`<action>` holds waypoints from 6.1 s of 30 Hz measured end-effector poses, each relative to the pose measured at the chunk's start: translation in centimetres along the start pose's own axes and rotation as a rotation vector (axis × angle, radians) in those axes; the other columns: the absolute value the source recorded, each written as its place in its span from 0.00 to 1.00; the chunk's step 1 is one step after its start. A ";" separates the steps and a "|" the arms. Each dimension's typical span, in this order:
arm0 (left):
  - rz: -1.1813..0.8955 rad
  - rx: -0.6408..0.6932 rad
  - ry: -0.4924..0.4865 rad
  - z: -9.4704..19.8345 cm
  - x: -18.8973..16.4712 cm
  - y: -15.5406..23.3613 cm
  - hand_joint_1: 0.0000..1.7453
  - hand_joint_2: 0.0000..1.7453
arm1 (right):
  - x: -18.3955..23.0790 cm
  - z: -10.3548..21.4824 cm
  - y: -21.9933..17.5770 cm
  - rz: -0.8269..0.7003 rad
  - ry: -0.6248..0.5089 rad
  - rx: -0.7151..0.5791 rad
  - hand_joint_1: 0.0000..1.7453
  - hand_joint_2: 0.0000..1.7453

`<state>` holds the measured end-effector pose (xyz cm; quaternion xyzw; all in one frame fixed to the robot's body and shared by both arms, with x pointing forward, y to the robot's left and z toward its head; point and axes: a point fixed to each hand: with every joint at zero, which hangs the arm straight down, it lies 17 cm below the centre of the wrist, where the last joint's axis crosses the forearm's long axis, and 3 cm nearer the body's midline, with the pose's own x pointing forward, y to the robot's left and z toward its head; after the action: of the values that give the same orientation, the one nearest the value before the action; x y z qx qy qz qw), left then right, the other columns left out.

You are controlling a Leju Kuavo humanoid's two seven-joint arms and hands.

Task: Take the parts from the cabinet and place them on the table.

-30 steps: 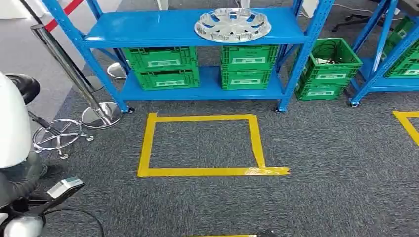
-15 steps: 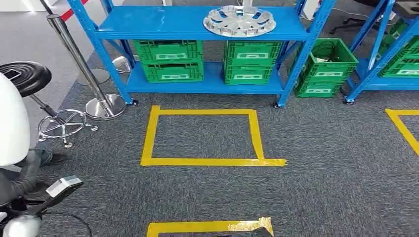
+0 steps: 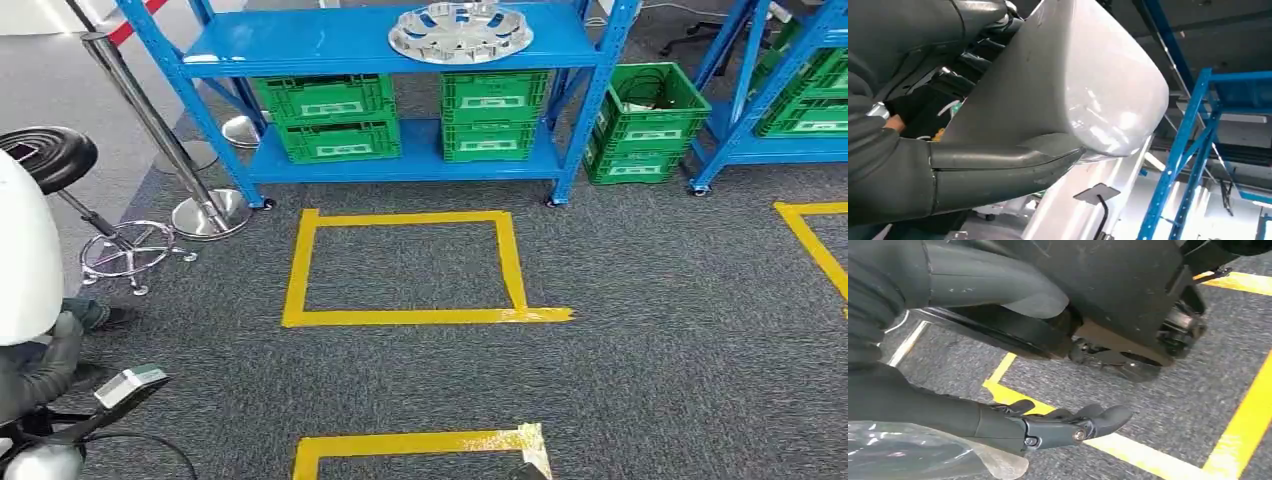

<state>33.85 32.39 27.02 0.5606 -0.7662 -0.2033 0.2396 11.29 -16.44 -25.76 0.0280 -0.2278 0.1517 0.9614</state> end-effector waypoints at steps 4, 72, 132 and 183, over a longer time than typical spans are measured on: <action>-0.001 0.005 0.000 -0.1 0.0 0.2 1.00 1.00 | 0.1 0.0 0.2 0.007 -0.002 0.004 0.00 1.00; 0.018 0.018 -0.028 -3.0 1.3 -0.6 1.00 1.00 | -0.7 0.0 0.4 0.128 0.045 0.000 0.00 1.00; 0.136 0.017 -0.079 -4.9 6.2 -2.4 1.00 1.00 | -3.0 0.2 -2.0 0.139 0.106 -0.058 0.00 1.00; 0.124 -0.002 -0.086 -6.3 6.9 -4.3 1.00 1.00 | -4.9 0.6 -4.3 0.202 0.114 -0.098 0.00 1.00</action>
<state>39.12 24.31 30.51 0.5027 -0.8087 -0.2126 0.2192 8.15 -21.98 -27.36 -0.0506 -0.1817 0.2380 0.9528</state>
